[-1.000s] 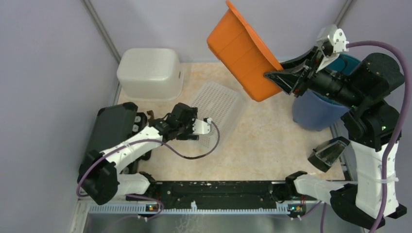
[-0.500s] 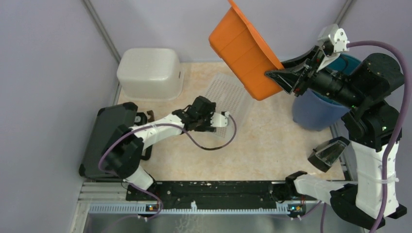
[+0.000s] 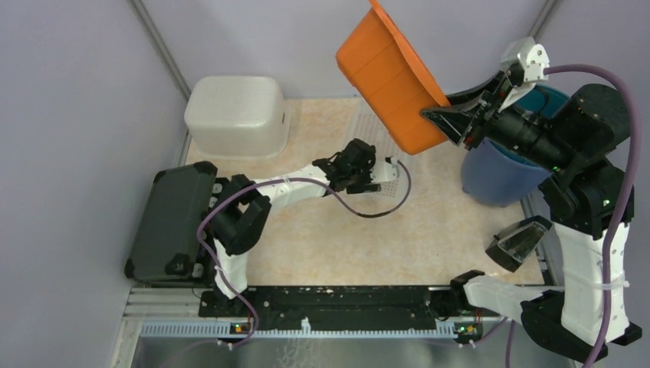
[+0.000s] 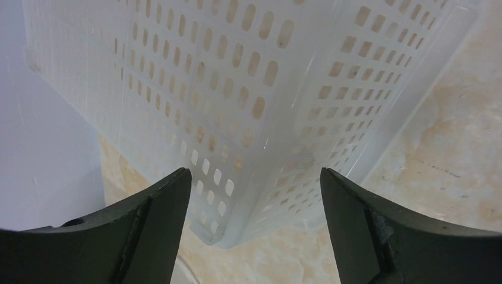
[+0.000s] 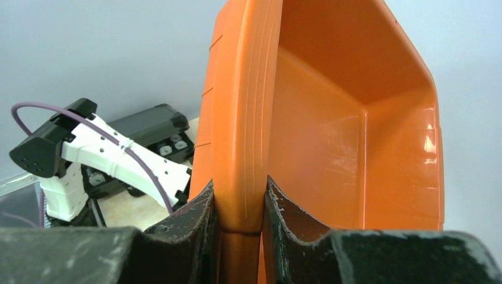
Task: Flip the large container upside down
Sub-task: Move the container to the center of the board.
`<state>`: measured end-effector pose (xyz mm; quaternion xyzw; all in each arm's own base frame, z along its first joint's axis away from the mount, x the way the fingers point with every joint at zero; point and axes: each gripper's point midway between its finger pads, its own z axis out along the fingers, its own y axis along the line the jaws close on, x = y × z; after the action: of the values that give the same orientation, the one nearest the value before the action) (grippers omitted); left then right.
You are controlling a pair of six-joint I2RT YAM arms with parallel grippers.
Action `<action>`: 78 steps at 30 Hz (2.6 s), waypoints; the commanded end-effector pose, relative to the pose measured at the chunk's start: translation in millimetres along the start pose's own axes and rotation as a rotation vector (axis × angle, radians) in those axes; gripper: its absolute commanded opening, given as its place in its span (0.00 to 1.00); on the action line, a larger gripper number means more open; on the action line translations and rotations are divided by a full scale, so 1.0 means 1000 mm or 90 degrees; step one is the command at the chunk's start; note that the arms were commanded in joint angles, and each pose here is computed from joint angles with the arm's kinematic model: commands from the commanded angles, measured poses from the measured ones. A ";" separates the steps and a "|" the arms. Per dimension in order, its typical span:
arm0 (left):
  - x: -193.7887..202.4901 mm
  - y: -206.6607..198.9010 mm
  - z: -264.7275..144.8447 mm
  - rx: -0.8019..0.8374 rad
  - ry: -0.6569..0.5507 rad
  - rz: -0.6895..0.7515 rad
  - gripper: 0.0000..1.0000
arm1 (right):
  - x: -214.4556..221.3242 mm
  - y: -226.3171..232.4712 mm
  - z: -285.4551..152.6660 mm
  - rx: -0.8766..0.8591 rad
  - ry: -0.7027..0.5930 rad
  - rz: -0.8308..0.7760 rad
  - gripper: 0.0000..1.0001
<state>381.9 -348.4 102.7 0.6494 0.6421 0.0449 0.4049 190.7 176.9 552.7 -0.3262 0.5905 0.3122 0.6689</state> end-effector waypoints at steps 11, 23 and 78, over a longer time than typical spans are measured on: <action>-0.021 0.034 -0.094 -0.087 -0.089 -0.082 0.99 | -0.055 -0.020 -0.005 0.070 -0.114 -0.115 0.00; 0.015 0.078 -0.096 -0.069 -0.169 -0.401 0.99 | -0.050 -0.029 0.001 0.087 -0.107 -0.111 0.00; -0.013 0.125 0.005 -0.024 -0.145 -0.534 0.99 | -0.061 0.004 -0.006 -0.010 -0.113 -0.107 0.00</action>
<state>497.9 -365.8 82.0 0.3105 0.8446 -0.1879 0.3936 181.2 195.2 538.5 -0.3859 0.5832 0.3483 0.6242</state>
